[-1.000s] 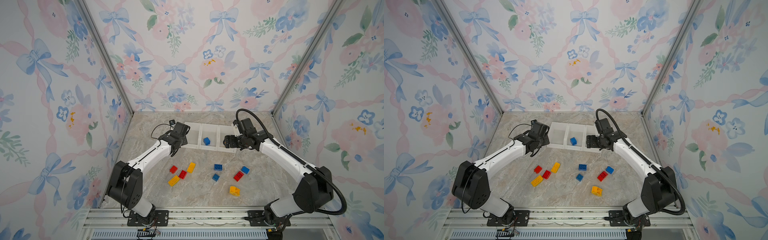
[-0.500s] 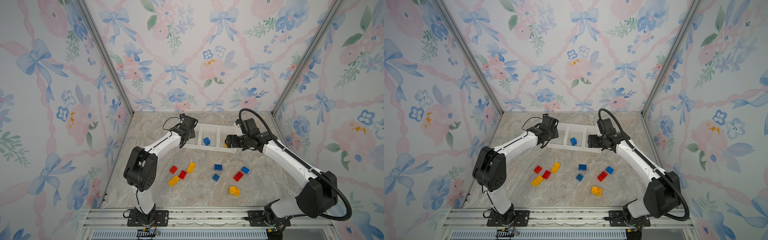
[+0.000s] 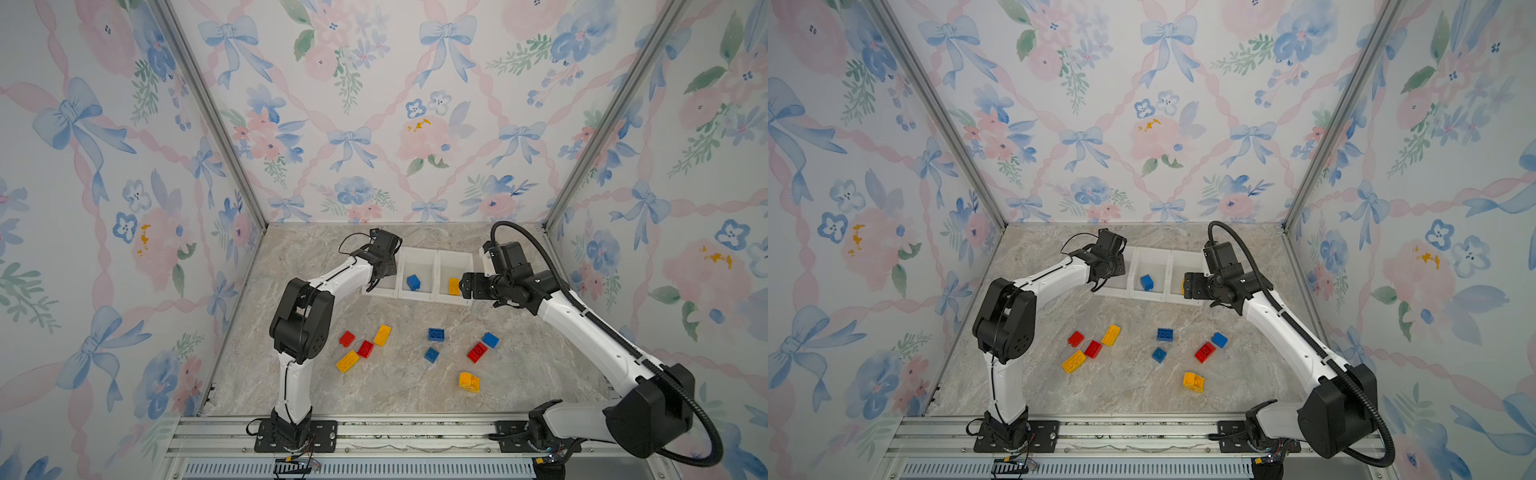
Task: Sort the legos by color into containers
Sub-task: 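Lower the red brick into the compartment nearest the left gripper and release, then grasp a blue brick with the right gripper while the left gripper draws back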
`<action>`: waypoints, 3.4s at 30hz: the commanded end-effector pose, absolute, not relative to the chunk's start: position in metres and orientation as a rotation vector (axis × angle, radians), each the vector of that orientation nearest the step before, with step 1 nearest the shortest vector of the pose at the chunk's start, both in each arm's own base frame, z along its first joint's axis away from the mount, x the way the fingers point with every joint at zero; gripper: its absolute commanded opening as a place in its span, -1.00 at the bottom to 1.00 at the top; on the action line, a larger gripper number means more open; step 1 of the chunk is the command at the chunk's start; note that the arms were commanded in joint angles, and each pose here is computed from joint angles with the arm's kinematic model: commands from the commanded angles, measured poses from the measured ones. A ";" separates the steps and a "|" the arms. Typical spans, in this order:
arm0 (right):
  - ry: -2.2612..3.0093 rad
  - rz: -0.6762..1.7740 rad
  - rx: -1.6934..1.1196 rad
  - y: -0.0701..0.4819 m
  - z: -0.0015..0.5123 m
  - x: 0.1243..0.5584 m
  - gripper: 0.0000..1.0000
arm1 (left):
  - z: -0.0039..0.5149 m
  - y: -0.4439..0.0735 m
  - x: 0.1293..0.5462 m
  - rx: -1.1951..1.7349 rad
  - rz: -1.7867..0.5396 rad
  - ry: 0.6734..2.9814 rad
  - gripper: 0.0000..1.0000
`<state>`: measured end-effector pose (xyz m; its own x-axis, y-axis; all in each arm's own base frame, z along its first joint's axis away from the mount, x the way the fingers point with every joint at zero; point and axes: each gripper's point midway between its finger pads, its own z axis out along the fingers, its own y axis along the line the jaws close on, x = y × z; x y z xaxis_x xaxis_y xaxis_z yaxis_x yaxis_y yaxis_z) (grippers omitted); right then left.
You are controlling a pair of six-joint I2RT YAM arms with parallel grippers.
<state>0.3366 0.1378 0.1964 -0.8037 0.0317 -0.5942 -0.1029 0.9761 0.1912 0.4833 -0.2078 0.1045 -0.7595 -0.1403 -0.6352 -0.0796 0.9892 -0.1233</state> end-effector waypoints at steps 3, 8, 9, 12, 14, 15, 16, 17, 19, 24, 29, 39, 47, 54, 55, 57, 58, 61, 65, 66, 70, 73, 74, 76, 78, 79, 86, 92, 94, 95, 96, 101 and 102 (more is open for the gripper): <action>2.499 0.247 0.000 0.125 0.198 0.327 0.81 | 0.103 -0.204 0.491 -0.134 -0.106 2.435 -0.47; 2.501 0.242 0.005 0.122 0.199 0.322 0.81 | 0.107 -0.203 0.488 -0.136 -0.113 2.428 -0.26; 2.500 0.243 0.009 0.122 0.199 0.321 0.81 | 0.108 -0.202 0.486 -0.135 -0.114 2.426 -0.23; 2.502 0.247 0.014 0.121 0.198 0.318 0.81 | 0.112 -0.200 0.483 -0.137 -0.118 2.418 -0.13; 2.504 0.248 0.018 0.121 0.197 0.316 0.81 | 0.114 -0.199 0.481 -0.139 -0.119 2.414 -0.09; 2.505 0.248 0.019 0.120 0.197 0.315 0.81 | 0.114 -0.198 0.479 -0.138 -0.120 2.415 -0.07; 2.506 0.248 0.020 0.120 0.197 0.314 0.81 | 0.117 -0.198 0.478 -0.138 -0.125 2.411 -0.05; 2.510 0.248 0.022 0.119 0.196 0.313 0.81 | 0.119 -0.198 0.477 -0.140 -0.127 2.407 -0.02; 2.518 0.246 0.025 0.119 0.194 0.311 0.82 | 0.123 -0.197 0.473 -0.145 -0.136 2.399 0.02; 2.548 0.237 0.026 0.117 0.184 0.303 0.82 | 0.133 -0.193 0.464 -0.159 -0.159 2.375 0.12; 2.591 0.229 0.037 0.115 0.172 0.295 0.81 | 0.141 -0.189 0.452 -0.170 -0.178 2.355 0.19; 2.696 0.218 0.217 0.107 0.134 0.275 0.79 | 0.158 -0.178 0.429 -0.180 -0.223 2.294 0.41; 2.762 0.176 0.399 0.101 0.101 0.266 0.75 | 0.164 -0.171 0.416 -0.182 -0.240 2.271 0.51; 2.788 0.152 0.542 0.092 0.079 0.260 0.70 | 0.167 -0.167 0.408 -0.185 -0.251 2.260 0.57; 2.788 0.151 0.561 0.091 0.077 0.260 0.69 | 0.168 -0.167 0.407 -0.187 -0.255 2.257 0.58; 2.792 0.148 0.599 0.089 0.072 0.258 0.66 | 0.168 -0.165 0.404 -0.189 -0.257 2.256 0.59; 2.793 0.147 0.624 0.088 0.068 0.258 0.65 | 0.168 -0.164 0.403 -0.190 -0.259 2.253 0.60; 2.794 0.147 0.694 0.083 0.059 0.256 0.61 | 0.168 -0.162 0.399 -0.195 -0.261 2.250 0.62; 2.782 0.150 0.780 0.075 0.049 0.258 0.56 | 0.168 -0.159 0.395 -0.202 -0.263 2.250 0.64; 2.781 0.155 0.794 0.075 0.047 0.259 0.55 | 0.168 -0.158 0.394 -0.206 -0.261 2.249 0.65; 2.791 0.147 0.845 0.070 0.038 0.262 0.53 | 0.168 -0.155 0.393 -0.210 -0.262 2.248 0.67; 2.802 0.144 0.866 0.070 0.031 0.264 0.51 | 0.168 -0.153 0.392 -0.215 -0.261 2.247 0.68; 2.806 0.142 0.868 0.070 0.029 0.264 0.51 | 0.168 -0.153 0.392 -0.217 -0.262 2.246 0.68; 2.808 0.132 0.871 0.069 0.028 0.266 0.50 | 0.168 -0.151 0.392 -0.220 -0.261 2.246 0.69; 2.816 0.122 0.874 0.068 0.025 0.266 0.49 | 0.168 -0.150 0.391 -0.222 -0.259 2.246 0.70; 2.818 0.119 0.875 0.067 0.024 0.267 0.49 | 0.168 -0.150 0.391 -0.224 -0.260 2.244 0.70; 2.841 0.097 0.878 0.065 0.017 0.268 0.42 | 0.168 -0.146 0.392 -0.234 -0.254 2.243 0.72; 2.848 0.103 0.876 0.067 0.015 0.270 0.23 | 0.169 -0.144 0.393 -0.243 -0.252 2.241 0.73; 2.855 0.106 0.869 0.068 0.014 0.271 0.11 | 0.169 -0.144 0.393 -0.244 -0.251 2.241 0.73; 2.859 0.108 0.865 0.069 0.014 0.271 0.05 | 0.169 -0.144 0.393 -0.245 -0.252 2.239 0.73; 2.864 0.107 0.864 0.069 0.013 0.271 0.00 | 0.169 -0.143 0.393 -0.248 -0.251 2.238 0.74; 2.870 0.112 0.853 0.070 0.014 0.272 -0.14 | 0.170 -0.142 0.392 -0.257 -0.251 2.236 0.74; 2.872 0.111 0.848 0.070 0.014 0.272 -0.17 | 0.169 -0.142 0.392 -0.258 -0.251 2.237 0.74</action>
